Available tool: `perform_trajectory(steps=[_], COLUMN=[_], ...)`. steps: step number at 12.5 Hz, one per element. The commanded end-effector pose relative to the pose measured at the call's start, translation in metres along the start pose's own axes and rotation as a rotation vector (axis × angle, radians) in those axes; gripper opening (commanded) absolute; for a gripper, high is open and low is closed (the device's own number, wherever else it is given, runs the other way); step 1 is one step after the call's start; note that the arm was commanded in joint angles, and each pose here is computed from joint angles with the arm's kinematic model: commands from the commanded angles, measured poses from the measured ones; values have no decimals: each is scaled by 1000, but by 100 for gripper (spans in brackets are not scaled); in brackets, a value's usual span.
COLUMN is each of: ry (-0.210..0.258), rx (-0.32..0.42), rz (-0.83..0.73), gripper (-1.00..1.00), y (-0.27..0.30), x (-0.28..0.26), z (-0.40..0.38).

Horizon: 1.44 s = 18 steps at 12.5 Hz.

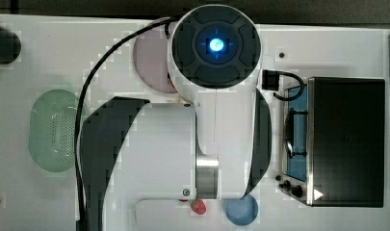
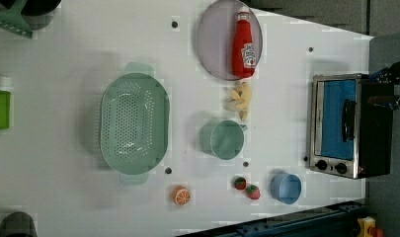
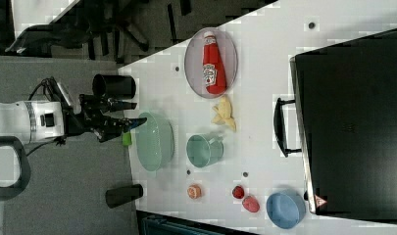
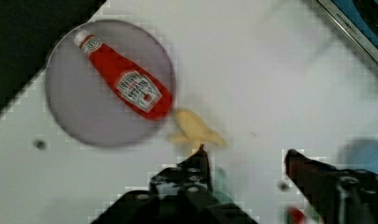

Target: Flap open oven.

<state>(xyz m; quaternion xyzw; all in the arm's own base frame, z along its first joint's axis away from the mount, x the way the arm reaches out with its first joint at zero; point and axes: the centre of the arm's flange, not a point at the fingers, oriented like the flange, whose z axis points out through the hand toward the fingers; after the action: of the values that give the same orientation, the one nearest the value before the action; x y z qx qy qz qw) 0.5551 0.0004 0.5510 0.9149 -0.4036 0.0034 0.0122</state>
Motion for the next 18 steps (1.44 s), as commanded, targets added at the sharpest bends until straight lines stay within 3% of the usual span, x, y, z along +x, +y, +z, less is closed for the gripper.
perform_trajectory(steps=[1, 3, 5, 6, 12, 13, 15, 18], ry=[-37, -37, -37, -37, -48, -54, -76, -99], rx=[-24, -24, -24, -24, -28, -30, -32, -29], rz=[21, 21, 21, 21, 41, 51, 9, -203], gripper=[58, 99, 100, 90, -55, -65, -65, -65], y=[94, 94, 94, 94, 101, 105, 116, 141], x=[-39, -39, -39, -39, -30, -24, -7, 27], z=[-60, -60, -60, -60, -55, -52, -40, -12])
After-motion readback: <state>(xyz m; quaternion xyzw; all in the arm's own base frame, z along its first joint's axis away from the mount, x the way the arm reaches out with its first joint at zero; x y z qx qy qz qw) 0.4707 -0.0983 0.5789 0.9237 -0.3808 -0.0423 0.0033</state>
